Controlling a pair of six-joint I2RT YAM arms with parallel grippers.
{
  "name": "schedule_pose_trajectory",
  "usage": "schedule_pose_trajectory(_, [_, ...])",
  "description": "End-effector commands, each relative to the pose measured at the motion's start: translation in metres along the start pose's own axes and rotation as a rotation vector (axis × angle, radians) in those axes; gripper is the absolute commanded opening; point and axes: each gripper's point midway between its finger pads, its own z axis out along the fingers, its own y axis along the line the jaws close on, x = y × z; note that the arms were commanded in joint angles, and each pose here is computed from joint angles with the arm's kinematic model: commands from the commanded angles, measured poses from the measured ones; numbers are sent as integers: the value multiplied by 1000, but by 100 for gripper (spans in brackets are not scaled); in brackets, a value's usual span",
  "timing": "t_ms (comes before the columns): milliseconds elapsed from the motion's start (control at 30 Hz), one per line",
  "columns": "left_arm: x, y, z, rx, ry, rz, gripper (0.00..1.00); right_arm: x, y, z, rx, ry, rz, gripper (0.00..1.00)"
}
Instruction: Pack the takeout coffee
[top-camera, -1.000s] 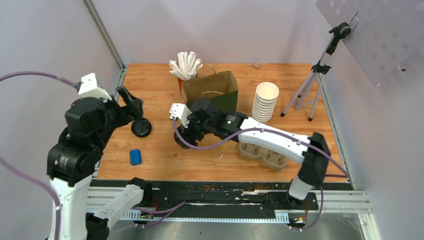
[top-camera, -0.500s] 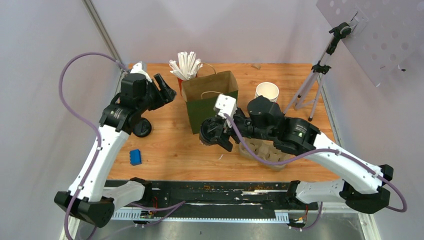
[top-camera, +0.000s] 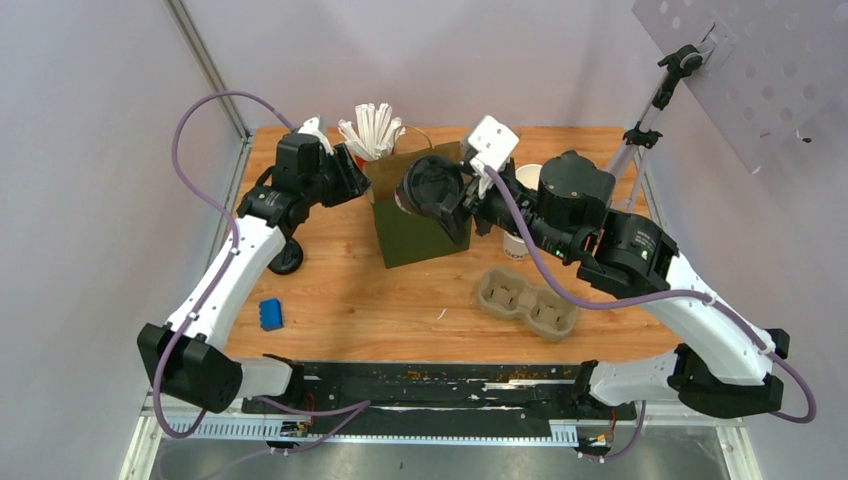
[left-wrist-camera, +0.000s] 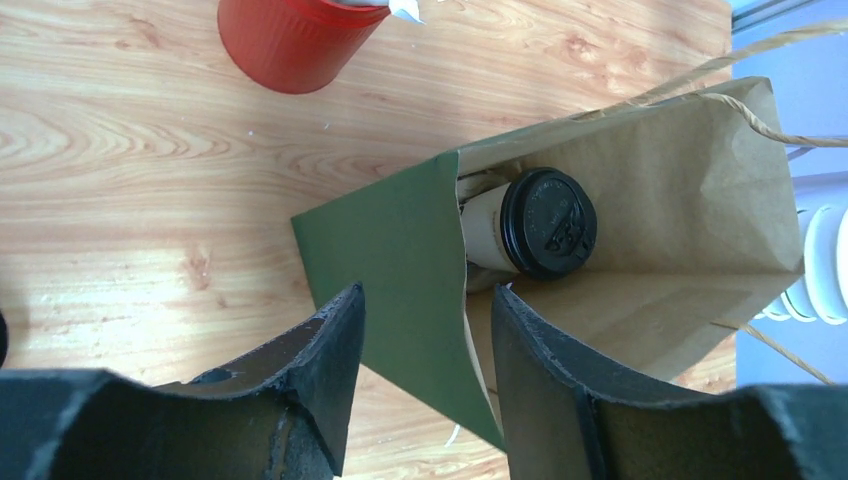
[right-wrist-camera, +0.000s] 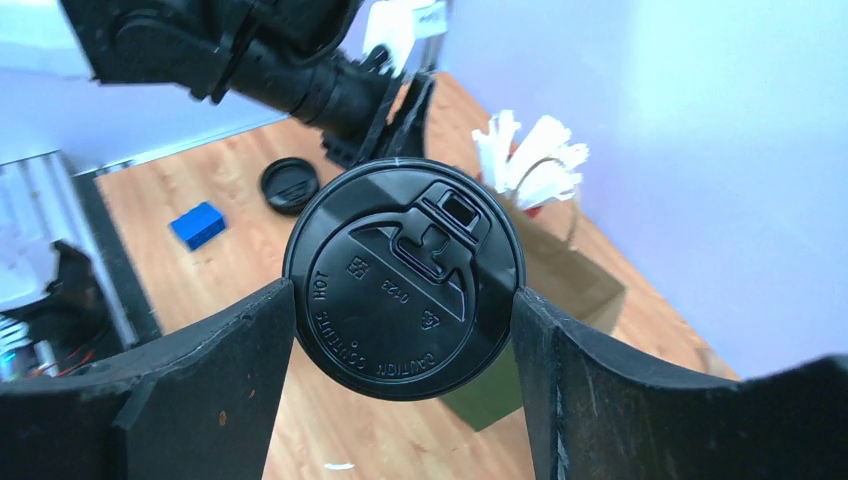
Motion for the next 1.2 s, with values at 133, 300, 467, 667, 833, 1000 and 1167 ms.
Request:
schedule_pose_trajectory(133, [-7, -23, 9, 105, 18, 87, 31, -31, -50, 17, 250, -69, -145, 74])
schedule_pose_trajectory(300, [-1, -23, -2, 108, 64, 123, 9, -33, -68, 32, 286, -73, -171, 75])
schedule_pose_trajectory(467, [9, -24, -15, 127, 116, 165, 0, -17, -85, 48, 263, -31, -149, 75])
schedule_pose_trajectory(667, [20, -29, -30, 176, 178, 217, 0, 8, -81, 50, 173, 33, -138, 74])
schedule_pose_trajectory(833, [24, -35, -40, 223, 185, 236, 0, 14, -75, 43, 137, 43, -114, 74])
schedule_pose_trajectory(1000, [31, -48, -45, 313, 201, 234, 0, 31, -34, 47, -78, 65, -72, 73])
schedule_pose_trajectory(1167, [40, -55, -50, 368, 219, 245, 0, 56, -23, 50, -119, 117, -43, 73])
